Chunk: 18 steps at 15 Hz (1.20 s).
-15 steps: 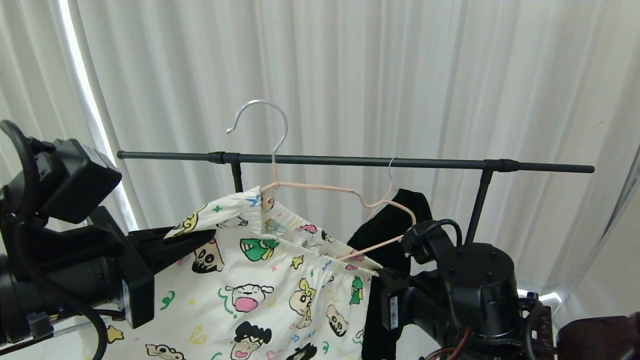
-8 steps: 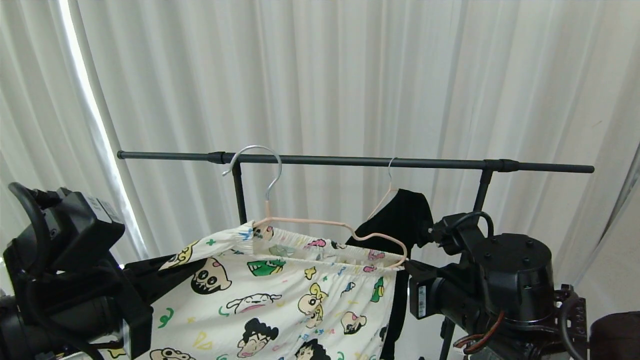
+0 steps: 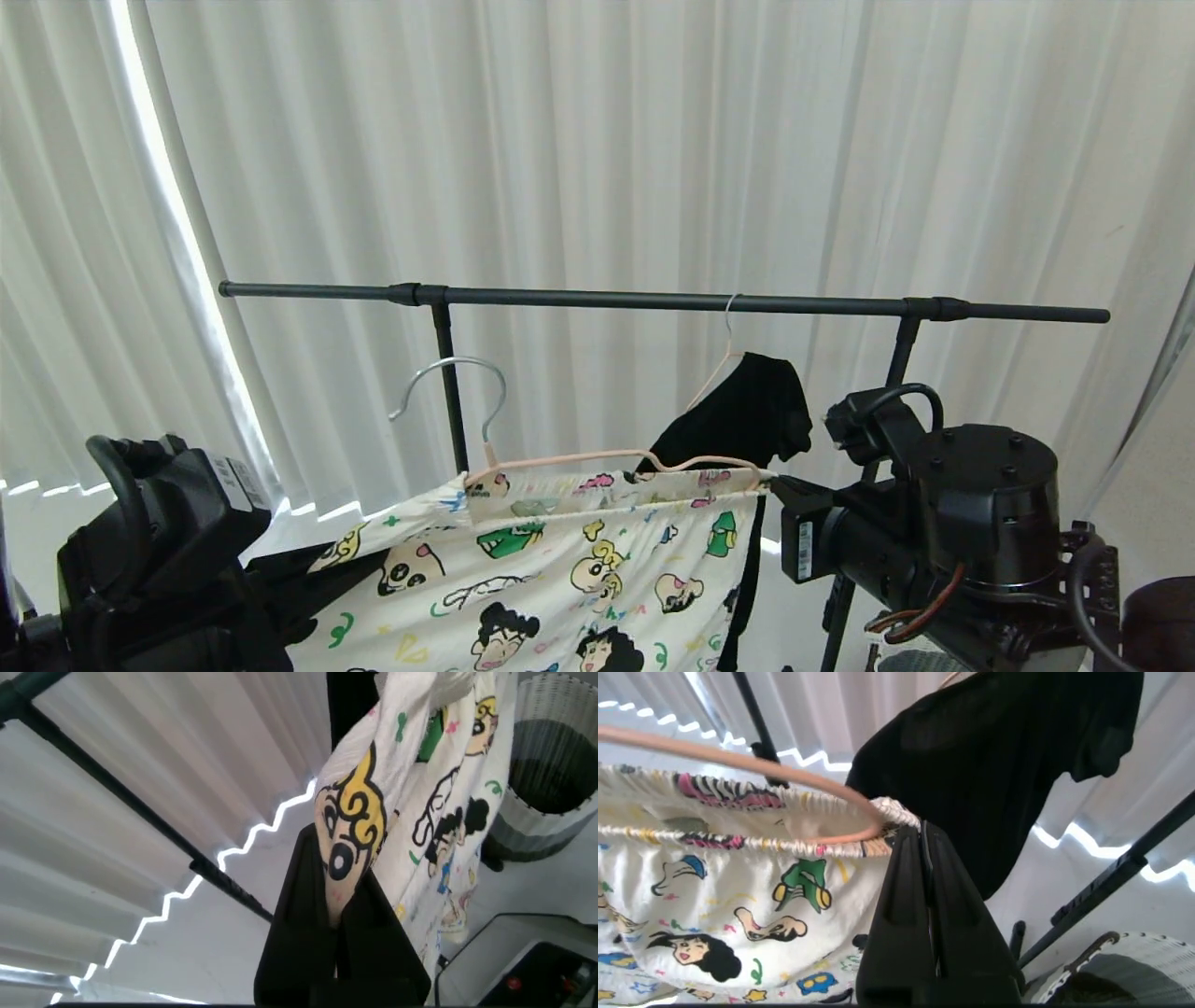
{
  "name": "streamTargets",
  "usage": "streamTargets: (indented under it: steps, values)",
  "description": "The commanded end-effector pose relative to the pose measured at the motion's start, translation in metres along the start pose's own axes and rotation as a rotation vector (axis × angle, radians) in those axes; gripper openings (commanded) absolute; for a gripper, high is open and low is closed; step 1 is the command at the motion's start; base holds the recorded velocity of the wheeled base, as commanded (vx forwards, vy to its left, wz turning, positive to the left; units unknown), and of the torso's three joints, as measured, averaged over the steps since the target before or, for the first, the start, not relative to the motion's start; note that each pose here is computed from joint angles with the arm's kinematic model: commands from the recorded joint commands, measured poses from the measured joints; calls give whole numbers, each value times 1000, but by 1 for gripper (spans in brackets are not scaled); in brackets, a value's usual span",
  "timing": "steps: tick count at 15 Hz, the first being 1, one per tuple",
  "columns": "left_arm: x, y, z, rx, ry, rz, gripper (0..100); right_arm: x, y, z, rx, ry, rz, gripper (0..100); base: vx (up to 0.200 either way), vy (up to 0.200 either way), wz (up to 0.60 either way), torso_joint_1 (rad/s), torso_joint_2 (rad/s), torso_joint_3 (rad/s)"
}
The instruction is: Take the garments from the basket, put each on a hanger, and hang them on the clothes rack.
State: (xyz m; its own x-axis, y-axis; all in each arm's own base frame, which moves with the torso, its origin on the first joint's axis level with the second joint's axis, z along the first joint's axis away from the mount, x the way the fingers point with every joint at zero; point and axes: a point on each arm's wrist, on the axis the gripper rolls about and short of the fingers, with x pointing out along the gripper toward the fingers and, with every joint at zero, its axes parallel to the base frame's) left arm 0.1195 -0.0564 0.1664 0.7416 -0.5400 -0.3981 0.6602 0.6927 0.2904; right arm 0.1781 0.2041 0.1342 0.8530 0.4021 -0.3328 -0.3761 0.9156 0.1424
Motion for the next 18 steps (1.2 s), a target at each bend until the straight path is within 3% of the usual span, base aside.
streamTargets:
  steps: [1,6,9,11,12,15,18]
  values:
    - [1,0,-3,-7,13,-1,0,1,-4,3,9,-8,-14,0,0,0,0,0,0,0]
    - [4,4,-16,-34,83,30,0,-7,-11,15,-32,-30,69,0,0,0,0,0,0,0]
    - [25,12,-15,-51,168,64,0,-17,-11,21,-136,-34,160,0,0,0,0,0,0,0]
    - [30,17,-8,-74,142,81,0,-29,-12,22,-181,23,204,0,0,0,0,0,0,0]
    - [30,17,-6,-100,123,87,0,-37,-14,21,-188,50,234,100,0,0,0,0,0,0]
    - [26,18,-2,-155,79,106,0,-45,-17,22,-187,56,247,100,0,0,0,0,0,0]
    - [19,14,4,-144,37,97,0,-49,-17,23,-208,55,304,100,0,0,0,0,0,0]
